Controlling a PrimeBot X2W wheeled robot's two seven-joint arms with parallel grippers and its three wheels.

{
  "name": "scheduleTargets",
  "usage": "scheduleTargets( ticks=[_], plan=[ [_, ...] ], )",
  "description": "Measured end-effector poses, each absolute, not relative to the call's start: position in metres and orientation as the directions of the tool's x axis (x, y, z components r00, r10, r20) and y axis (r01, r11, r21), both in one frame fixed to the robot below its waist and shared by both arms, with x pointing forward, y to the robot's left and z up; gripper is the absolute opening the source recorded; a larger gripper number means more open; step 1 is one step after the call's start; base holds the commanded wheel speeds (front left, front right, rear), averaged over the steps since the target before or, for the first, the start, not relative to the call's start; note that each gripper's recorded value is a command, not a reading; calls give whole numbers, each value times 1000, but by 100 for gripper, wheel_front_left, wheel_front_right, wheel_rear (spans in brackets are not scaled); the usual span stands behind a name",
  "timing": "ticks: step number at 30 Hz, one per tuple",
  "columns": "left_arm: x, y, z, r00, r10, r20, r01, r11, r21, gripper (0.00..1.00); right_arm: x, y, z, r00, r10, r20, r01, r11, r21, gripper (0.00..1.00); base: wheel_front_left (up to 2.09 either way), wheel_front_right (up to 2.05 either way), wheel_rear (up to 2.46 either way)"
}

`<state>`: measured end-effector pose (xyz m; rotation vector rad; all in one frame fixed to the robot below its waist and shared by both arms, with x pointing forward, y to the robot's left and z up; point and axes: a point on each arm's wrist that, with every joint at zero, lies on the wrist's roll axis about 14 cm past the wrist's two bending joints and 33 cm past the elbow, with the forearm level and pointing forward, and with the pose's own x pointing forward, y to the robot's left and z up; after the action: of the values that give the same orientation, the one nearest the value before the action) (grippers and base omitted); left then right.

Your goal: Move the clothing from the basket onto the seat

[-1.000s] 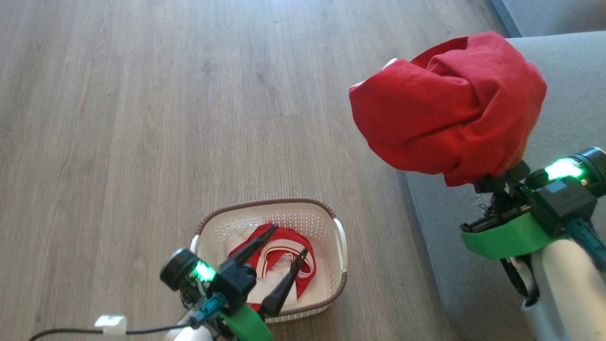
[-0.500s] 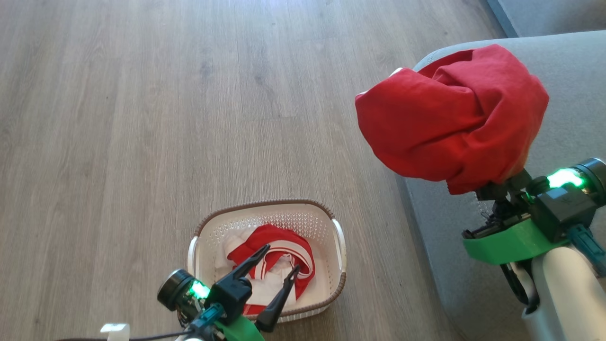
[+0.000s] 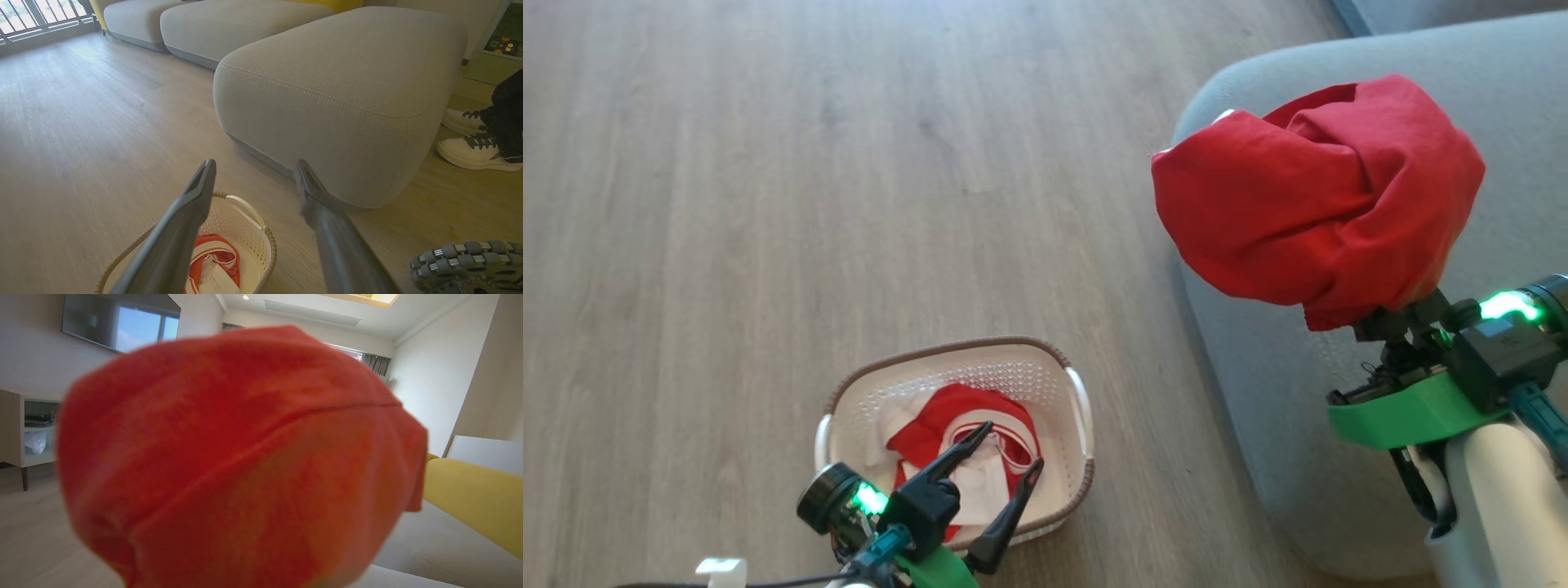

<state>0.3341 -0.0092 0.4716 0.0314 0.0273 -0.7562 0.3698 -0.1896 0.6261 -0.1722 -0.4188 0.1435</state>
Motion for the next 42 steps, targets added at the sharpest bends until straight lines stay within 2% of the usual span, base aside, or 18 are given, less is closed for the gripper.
scheduleTargets(
  ticks=[12,18,22,27,33,42],
  plan=[
    [347,-63,468,584,-811,-25,812,584,12,100,345,-252,613,936,-35,350,106,976,-188,0,0,0,0],
    [339,-100,465,468,-883,-20,884,468,11,100,319,-284,611,929,-155,337,228,955,-189,0,0,0,0],
    [321,-127,459,353,-935,-24,936,353,4,100,294,-317,618,895,-272,353,354,915,-192,0,0,0,0],
    [315,-150,467,274,-962,9,962,274,2,100,271,-338,615,867,-362,342,445,872,-204,0,0,0,0],
    [304,-157,466,231,-973,-1,973,231,9,100,251,-351,617,829,-433,355,515,838,-181,0,0,0,0],
    [300,-157,467,225,-974,1,974,225,3,100,243,-358,617,811,-463,358,545,820,-176,0,0,0,0]
  ],
)
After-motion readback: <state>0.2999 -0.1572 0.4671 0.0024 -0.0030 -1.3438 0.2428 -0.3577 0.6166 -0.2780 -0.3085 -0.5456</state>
